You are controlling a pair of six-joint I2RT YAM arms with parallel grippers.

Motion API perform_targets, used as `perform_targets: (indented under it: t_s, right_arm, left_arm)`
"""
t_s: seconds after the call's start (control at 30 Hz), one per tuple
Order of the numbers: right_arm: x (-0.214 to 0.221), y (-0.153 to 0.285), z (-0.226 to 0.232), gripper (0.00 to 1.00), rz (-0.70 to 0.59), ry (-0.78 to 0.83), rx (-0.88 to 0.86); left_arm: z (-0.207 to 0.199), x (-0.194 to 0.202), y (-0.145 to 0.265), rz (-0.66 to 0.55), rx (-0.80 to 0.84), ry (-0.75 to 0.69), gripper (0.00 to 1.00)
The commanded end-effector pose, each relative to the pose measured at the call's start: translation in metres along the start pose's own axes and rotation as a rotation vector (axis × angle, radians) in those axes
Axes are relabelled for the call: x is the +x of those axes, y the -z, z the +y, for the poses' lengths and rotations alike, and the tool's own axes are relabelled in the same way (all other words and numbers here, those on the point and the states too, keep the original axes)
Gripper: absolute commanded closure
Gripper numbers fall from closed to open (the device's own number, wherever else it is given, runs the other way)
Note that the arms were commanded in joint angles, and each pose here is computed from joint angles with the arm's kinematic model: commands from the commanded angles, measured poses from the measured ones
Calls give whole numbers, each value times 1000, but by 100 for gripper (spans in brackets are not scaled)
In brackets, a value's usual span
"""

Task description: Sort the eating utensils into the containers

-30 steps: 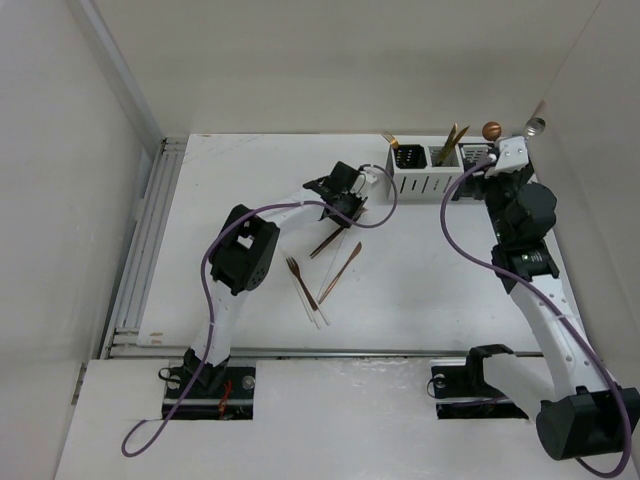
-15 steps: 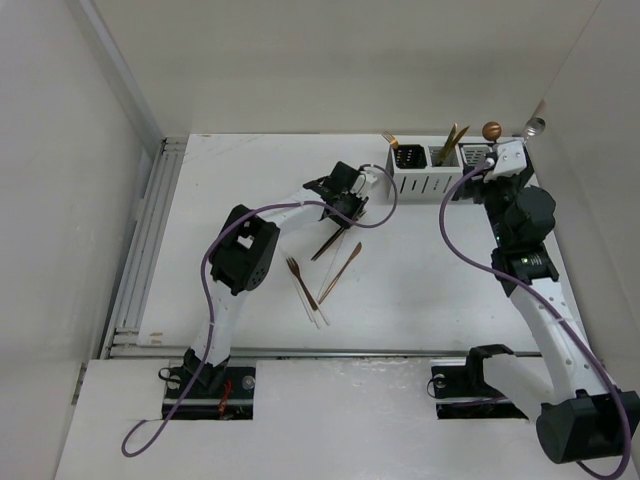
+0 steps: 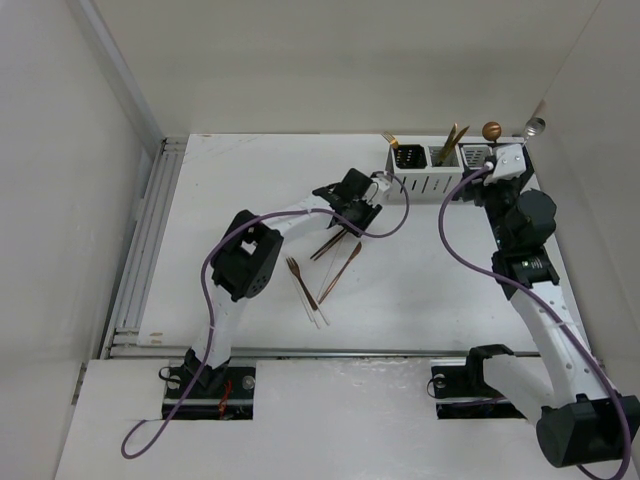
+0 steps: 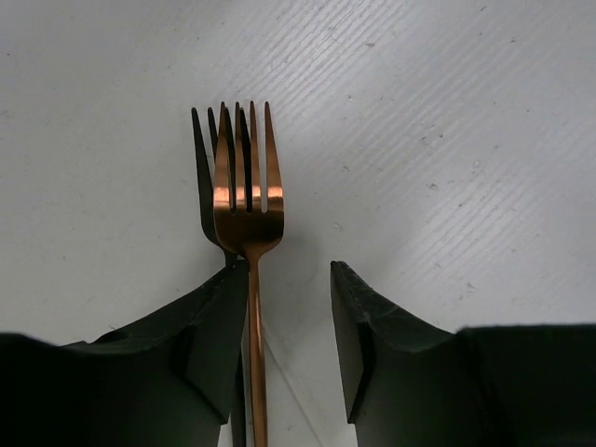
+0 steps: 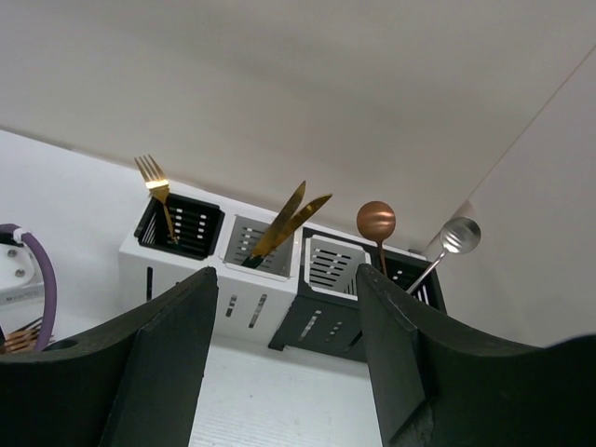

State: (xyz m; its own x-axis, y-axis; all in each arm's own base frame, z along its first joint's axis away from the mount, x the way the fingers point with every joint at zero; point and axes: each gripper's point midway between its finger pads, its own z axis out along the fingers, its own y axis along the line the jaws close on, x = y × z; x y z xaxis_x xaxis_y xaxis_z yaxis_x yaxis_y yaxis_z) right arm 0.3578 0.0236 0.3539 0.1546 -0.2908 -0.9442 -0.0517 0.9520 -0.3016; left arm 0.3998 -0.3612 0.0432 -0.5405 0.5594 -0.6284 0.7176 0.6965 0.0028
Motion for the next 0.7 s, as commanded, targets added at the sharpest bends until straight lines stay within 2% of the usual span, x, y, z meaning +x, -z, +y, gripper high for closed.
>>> perform_targets:
  t_s: [0.0,0.2,0.33,0.67]
  right_arm:
    - [-13,4,-6,33,-48,11,20]
    - [-12,5,-8,32,-44,20,31]
    - [-14,7,-13,32,-46,28,53]
    - [-13,9,-13,31,-46,37,53]
  left_arm:
    - [2,-31,32,-89,-23,-3,62]
    - [-5,-22,28,-63,16,-3,72]
    - [-6,0,11,-7,20,0,72]
    - [6,-6,7,-22,5,26,70]
